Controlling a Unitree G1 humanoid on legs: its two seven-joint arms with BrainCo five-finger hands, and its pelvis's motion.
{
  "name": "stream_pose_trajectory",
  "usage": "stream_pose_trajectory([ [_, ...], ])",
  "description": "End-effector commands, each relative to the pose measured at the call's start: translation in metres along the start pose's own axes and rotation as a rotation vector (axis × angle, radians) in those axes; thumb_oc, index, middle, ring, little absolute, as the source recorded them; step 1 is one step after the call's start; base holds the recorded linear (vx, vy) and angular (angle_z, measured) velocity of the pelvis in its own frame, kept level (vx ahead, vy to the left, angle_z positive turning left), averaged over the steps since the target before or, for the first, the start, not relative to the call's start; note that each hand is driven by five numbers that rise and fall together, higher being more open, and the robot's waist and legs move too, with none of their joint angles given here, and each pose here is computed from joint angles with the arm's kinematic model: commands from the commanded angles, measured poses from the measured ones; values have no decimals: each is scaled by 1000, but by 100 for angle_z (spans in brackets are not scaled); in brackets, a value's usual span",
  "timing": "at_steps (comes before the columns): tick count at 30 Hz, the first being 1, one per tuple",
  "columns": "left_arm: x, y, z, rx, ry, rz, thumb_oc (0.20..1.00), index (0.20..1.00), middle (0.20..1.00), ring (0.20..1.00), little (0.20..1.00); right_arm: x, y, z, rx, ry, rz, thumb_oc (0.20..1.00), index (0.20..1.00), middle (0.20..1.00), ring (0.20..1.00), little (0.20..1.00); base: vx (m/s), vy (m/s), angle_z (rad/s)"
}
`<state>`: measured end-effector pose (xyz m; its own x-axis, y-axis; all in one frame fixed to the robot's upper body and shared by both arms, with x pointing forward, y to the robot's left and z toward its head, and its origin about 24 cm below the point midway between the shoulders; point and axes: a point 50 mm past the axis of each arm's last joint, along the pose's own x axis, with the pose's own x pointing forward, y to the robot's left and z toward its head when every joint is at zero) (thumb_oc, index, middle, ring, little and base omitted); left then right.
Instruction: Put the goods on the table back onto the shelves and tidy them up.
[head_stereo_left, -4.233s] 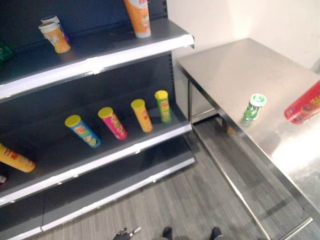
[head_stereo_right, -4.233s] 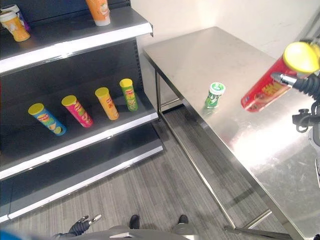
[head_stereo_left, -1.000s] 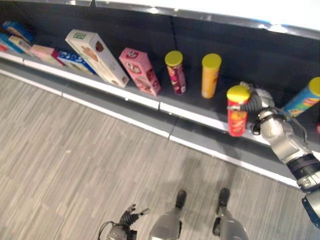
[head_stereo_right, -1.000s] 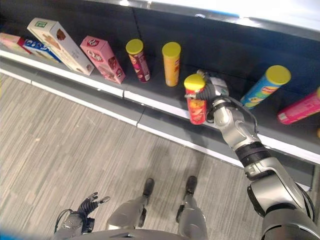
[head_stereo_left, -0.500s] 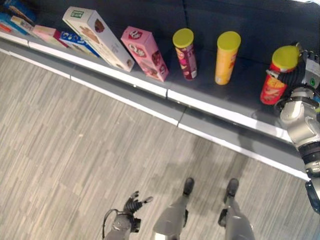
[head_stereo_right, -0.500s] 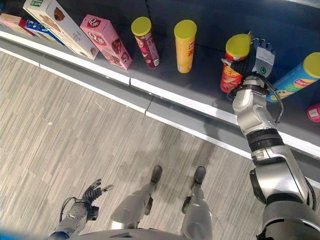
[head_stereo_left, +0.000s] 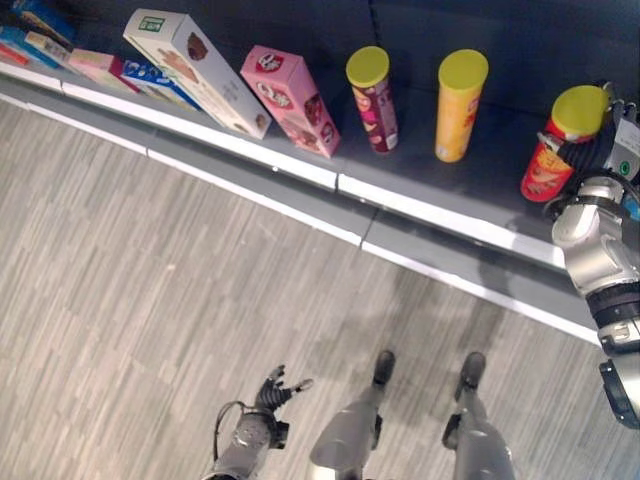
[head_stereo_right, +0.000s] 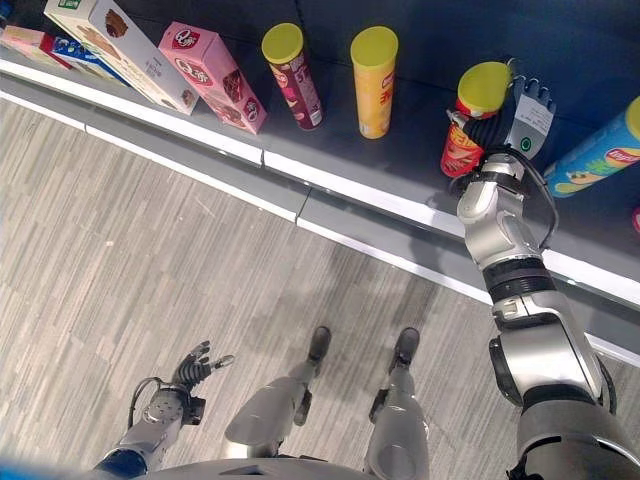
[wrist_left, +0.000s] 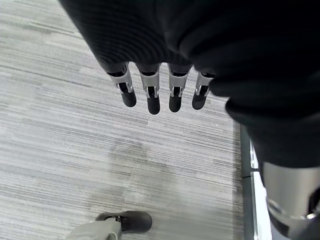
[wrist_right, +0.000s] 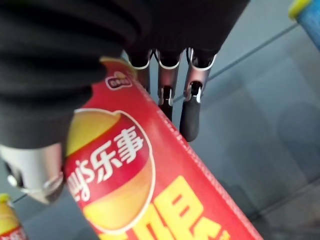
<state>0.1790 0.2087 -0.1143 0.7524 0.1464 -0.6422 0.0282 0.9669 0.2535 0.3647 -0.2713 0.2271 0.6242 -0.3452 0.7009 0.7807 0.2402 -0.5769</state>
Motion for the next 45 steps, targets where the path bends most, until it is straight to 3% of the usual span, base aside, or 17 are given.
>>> stream_pose_trajectory([
  [1,1,0,1,39,-15,3,1000,1000,1000,1000,1000,25,-26,15,33,-52,-152,200,200,200,200,200,0,0,0],
  [28,3,-4,7,46,-33,5,1000,1000,1000,1000,1000,24,-19,14,70,19,-182,200,200,200,200,200,0,0,0],
  [29,3,-4,7,45,-32,6,1000,1000,1000,1000,1000,22,-17,13,63,20,-175,686,686,686,686,686,0,0,0],
  [30,3,-4,8,46,-36,8,1000,1000,1000,1000,1000,20,-15,14,54,16,-165,1000,1000,1000,1000,1000,0,0,0],
  [38,4,-5,6,31,-17,5,1000,1000,1000,1000,1000,-2,-5,18,82,-37,-112,1000,1000,1000,1000,1000,0,0,0],
  [45,3,-1,0,37,18,31,1000,1000,1000,1000,1000,-20,-23,21,77,-158,-142,1000,1000,1000,1000,1000,-3,5,0],
])
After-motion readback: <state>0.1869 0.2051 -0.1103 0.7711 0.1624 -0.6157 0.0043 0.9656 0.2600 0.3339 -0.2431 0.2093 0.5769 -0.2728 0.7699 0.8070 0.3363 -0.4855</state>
